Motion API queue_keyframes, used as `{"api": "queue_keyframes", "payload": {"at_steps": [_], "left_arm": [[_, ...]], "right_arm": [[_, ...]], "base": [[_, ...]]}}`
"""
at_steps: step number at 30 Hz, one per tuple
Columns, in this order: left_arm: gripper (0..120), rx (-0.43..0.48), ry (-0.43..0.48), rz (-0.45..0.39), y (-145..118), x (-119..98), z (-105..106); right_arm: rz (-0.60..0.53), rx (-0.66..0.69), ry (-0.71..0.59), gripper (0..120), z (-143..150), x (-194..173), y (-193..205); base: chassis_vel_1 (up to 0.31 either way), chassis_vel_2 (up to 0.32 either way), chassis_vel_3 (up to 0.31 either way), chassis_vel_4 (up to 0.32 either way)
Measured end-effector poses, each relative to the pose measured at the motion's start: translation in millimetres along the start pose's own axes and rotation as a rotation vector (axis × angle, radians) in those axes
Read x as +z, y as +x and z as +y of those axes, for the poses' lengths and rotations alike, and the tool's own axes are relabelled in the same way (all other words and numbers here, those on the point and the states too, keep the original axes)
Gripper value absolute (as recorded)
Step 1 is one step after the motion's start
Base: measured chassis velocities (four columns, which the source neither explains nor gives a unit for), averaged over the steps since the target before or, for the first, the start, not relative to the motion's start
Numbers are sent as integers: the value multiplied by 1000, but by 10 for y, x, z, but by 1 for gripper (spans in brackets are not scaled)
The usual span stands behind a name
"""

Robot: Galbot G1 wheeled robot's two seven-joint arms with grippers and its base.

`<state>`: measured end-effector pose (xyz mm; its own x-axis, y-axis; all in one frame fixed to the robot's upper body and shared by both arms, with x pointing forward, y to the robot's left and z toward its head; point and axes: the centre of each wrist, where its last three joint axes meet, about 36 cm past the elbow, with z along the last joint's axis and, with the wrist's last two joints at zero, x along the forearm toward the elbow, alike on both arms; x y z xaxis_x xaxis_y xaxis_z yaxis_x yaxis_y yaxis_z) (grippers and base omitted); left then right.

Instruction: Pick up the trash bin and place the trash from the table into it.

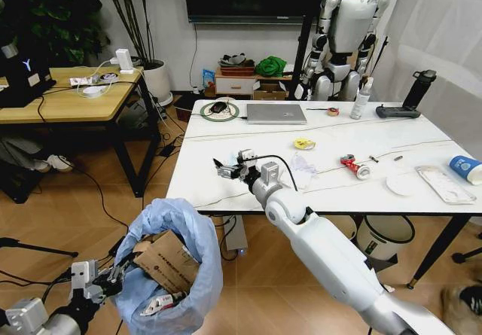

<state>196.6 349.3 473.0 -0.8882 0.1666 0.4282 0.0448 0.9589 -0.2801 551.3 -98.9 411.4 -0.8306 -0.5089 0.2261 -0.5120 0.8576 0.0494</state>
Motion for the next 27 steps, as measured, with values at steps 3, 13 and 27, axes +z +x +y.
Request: {"api": "queue_keyframes", "payload": {"at_steps": [3, 13, 27], "left_arm": [[0, 1, 1, -1, -4, 0, -3], [0, 4, 1, -2, -32, 1, 14], [0, 3, 5, -4, -55, -6, 43]], "right_arm": [[26, 20, 11, 98, -81, 65, -41], [37, 29, 24, 66, -194, 169, -47], [43, 11, 49, 14, -163, 271, -66]], "base": [[0, 0, 0, 0], [0, 0, 0, 0], [0, 0, 0, 0]]}}
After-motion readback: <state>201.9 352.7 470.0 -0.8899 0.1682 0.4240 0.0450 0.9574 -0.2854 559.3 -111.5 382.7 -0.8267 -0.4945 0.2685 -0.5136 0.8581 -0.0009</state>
